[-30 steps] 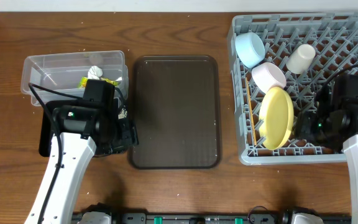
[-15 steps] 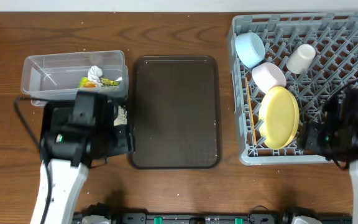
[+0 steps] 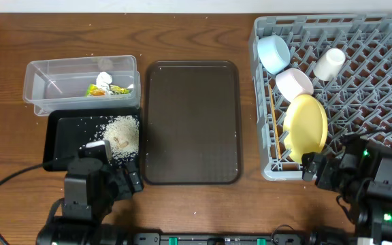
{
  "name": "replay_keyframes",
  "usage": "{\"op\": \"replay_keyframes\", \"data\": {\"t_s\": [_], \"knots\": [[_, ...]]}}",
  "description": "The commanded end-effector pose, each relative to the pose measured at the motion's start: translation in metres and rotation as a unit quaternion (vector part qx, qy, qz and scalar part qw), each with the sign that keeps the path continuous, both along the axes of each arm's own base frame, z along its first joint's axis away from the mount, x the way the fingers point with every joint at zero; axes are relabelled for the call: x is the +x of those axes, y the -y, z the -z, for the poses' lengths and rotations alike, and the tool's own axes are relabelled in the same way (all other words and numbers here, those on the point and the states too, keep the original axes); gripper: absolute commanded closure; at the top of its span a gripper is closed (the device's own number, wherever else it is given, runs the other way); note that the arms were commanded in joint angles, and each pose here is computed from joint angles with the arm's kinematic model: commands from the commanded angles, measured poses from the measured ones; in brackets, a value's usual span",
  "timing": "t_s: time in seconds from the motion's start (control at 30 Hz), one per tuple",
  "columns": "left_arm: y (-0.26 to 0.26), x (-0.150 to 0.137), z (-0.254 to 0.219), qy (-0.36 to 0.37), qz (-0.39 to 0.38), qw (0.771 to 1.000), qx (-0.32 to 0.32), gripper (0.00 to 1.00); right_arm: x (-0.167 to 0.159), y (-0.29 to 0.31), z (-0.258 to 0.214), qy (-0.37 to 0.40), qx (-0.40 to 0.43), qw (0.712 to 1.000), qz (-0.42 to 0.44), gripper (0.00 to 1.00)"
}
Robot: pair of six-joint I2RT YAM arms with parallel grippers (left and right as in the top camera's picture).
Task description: Sort waste into correct bins and load items into the dishwasher rack
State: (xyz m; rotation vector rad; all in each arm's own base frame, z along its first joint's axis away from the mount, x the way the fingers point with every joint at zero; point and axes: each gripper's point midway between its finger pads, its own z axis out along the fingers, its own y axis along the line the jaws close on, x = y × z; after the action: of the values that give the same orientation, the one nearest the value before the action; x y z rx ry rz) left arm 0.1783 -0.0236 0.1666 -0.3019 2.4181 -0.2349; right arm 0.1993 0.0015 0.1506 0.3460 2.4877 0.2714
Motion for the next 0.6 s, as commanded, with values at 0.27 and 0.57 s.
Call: {"op": "replay_keyframes", "data": {"t_s": [0.27,0.57], "knots": [[-0.0046,0.003,0.0102,-0.007,-0.016,1.0,0.006,0.03,0.0058,0.008,-0.0001,0.034,0.012,0.998,0.05,0.01],[-0.0046,0.003,0.0102,-0.007,-0.016,1.0,0.006,0.02,0.005,0.008,0.0007,0.031,0.012,0.998,0.05,0.01]]}}
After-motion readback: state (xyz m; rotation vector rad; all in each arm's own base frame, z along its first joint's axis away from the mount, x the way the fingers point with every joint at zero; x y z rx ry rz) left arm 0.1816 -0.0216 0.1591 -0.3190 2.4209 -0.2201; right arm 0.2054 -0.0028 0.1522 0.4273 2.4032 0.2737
